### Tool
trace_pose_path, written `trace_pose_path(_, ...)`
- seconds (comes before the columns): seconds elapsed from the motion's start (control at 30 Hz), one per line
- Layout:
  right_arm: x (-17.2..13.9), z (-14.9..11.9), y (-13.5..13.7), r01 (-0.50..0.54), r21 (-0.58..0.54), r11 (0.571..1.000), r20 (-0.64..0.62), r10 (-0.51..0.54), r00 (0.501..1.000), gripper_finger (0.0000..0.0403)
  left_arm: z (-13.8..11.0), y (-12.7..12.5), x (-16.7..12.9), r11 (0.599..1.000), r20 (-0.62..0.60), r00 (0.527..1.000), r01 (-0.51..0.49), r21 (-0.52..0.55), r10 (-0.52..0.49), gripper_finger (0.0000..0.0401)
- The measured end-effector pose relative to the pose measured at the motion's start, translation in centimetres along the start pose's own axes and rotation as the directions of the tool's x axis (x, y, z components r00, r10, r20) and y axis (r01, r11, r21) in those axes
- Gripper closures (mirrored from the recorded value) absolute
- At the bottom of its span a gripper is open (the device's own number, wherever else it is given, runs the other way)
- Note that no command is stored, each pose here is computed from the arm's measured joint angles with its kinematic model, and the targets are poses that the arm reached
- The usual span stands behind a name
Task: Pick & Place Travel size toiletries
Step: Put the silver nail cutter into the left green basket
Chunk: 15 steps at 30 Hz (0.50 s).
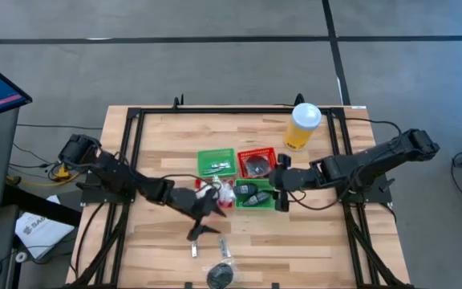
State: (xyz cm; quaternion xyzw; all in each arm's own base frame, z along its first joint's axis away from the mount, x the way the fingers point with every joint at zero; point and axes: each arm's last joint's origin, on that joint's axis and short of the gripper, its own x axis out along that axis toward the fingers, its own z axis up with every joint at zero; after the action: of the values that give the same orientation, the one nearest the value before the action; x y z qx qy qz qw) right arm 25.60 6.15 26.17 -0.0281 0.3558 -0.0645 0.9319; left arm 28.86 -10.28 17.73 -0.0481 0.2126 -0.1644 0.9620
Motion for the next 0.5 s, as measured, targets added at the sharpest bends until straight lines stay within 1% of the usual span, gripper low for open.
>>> trace_pose_path(0.1,-0.2,-0.1,0.5,-0.014,-0.012,1.000,0.002,0.014,1.000,0.0188,-0.5,-1.3,0.0,0.999,-0.032,0.999,0.038,0.017,-0.037,0.0123)
trace_pose_path(0.2,-0.3,-0.1,0.7,-0.022,-0.019,1.000,0.003,0.022,1.000,0.0191,-0.7,-2.5,0.0,0.997,-0.039,0.997,0.071,0.029,-0.070,0.0123)
trace_pose_path(0.3,-0.2,-0.1,0.7,-0.021,-0.019,1.000,0.003,0.021,1.000,0.0194,-0.9,-3.3,-0.1,0.996,-0.053,0.994,0.093,0.005,-0.093,0.0123)
trace_pose_path(0.4,-0.2,-0.1,0.7,-0.020,-0.018,1.000,0.003,0.020,1.000,0.0198,-1.4,-3.8,-0.1,0.994,-0.087,0.991,0.100,-0.034,-0.103,0.0123)
trace_pose_path(0.5,-0.2,-0.1,0.6,-0.019,-0.016,1.000,0.003,0.019,1.000,0.0202,-1.9,-4.2,-0.2,0.996,-0.142,0.986,0.081,-0.029,-0.084,0.0123)
